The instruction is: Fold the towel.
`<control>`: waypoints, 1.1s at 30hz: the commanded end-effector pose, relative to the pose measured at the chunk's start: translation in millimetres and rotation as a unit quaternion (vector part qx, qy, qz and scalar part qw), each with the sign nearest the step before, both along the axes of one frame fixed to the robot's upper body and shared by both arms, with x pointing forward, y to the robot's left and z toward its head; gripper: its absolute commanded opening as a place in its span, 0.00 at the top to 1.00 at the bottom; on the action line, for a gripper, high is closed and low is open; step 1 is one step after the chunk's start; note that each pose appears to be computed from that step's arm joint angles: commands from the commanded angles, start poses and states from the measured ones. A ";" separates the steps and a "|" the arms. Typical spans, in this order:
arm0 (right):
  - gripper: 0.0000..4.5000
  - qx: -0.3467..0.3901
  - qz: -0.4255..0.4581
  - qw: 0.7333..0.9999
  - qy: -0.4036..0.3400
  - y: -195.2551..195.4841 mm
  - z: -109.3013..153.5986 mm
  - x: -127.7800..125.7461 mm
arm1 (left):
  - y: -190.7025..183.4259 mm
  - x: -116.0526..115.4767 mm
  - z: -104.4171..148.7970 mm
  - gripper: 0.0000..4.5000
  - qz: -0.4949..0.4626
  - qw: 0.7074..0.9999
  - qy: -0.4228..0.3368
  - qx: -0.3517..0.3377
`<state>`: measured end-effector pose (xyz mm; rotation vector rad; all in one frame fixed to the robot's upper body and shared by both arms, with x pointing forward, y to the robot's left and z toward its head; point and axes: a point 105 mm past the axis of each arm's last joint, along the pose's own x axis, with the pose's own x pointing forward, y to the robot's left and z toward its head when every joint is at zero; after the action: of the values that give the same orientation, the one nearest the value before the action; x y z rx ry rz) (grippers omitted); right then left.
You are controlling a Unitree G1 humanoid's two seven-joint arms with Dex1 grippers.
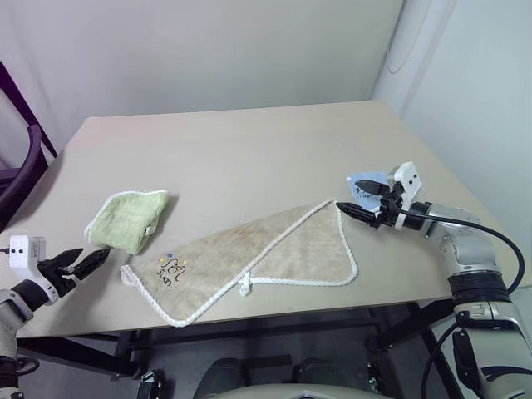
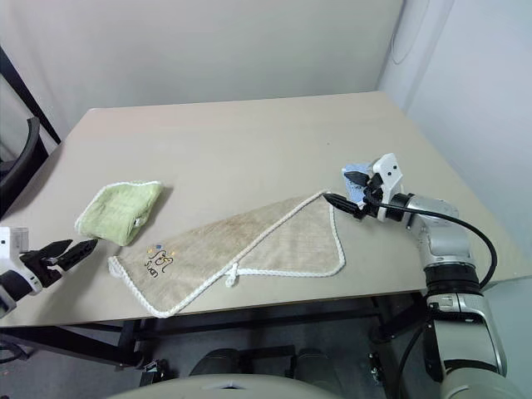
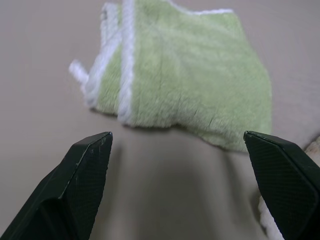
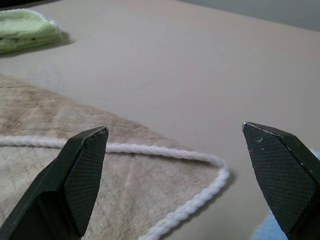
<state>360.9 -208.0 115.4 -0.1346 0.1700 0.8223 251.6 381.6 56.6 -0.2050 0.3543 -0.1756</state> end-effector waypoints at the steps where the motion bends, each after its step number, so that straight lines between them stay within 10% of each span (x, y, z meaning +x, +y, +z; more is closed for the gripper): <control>1: 0.00 0.001 0.024 1.000 -0.014 7.0 11.6 3.2 | 0.5 3.3 9.0 0.01 0.000 1.000 -0.021 0.016; 33: 0.00 -0.143 -0.008 0.990 0.022 42.2 -25.4 61.4 | -180.7 -5.8 41.9 0.01 -0.347 0.937 -0.029 0.010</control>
<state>411.1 -169.7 69.7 -0.3458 0.3958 0.8022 246.0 210.7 88.5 -0.0634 0.3893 -0.8376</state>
